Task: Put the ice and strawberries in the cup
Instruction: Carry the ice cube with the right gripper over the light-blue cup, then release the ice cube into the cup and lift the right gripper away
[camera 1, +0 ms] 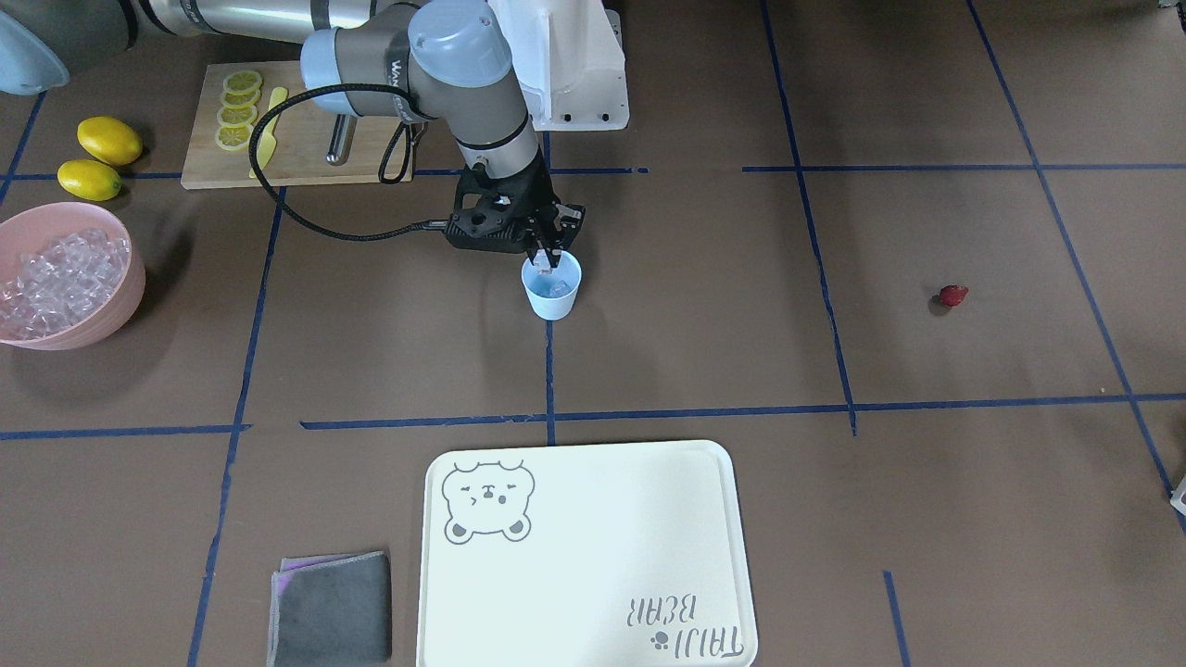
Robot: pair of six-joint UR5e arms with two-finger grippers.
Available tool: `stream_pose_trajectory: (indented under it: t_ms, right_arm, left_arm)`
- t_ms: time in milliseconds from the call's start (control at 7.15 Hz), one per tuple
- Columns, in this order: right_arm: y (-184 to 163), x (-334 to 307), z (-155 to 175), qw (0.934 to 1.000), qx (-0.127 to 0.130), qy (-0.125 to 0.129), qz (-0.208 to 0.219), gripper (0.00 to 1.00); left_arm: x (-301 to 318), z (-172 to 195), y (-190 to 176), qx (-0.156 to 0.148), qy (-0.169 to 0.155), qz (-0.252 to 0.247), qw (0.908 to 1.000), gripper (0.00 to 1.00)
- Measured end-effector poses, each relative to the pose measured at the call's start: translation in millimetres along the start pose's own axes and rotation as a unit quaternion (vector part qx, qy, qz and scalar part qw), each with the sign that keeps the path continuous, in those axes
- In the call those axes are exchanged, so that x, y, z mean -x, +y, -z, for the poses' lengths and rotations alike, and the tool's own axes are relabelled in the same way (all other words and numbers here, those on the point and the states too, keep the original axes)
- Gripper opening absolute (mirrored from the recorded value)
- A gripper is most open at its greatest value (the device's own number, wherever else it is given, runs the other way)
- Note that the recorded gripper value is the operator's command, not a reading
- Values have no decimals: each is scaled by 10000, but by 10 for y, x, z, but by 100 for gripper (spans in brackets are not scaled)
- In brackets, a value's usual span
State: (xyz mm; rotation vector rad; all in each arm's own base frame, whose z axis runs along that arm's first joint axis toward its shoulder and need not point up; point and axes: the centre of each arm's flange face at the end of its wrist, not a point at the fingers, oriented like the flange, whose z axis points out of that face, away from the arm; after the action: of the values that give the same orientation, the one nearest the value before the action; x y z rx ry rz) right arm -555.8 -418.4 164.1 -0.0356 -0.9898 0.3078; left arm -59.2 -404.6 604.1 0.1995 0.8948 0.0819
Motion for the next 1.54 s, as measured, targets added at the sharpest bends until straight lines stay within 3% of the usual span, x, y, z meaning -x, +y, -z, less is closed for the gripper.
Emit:
stream_pose_trajectory:
  t_ms: [280, 839, 978, 1258, 1538]
  right_arm:
    - [1, -10, -21, 10000, 0, 14, 36, 76]
    - [-119, -30, 178, 10000, -49, -78, -8, 76]
    - [-288, -221, 449, 9999, -38, -109, -114, 99]
    - [-780, -1071, 1193, 9996, 85, -179, -190, 100]
    - [-1101, -2185, 1721, 9991, 146, -67, 401, 100]
  left_arm:
    - [3, -4, 1, 4, -5, 2, 10000, 100]
    - [37, -36, 13, 35, -5, 33, 10000, 100]
    - [40, -47, 13, 48, -4, 92, 9999, 100]
    - [-128, -209, -53, 168, 28, 425, 9990, 100]
    - [-440, -495, -132, 360, 92, 676, 9970, 100]
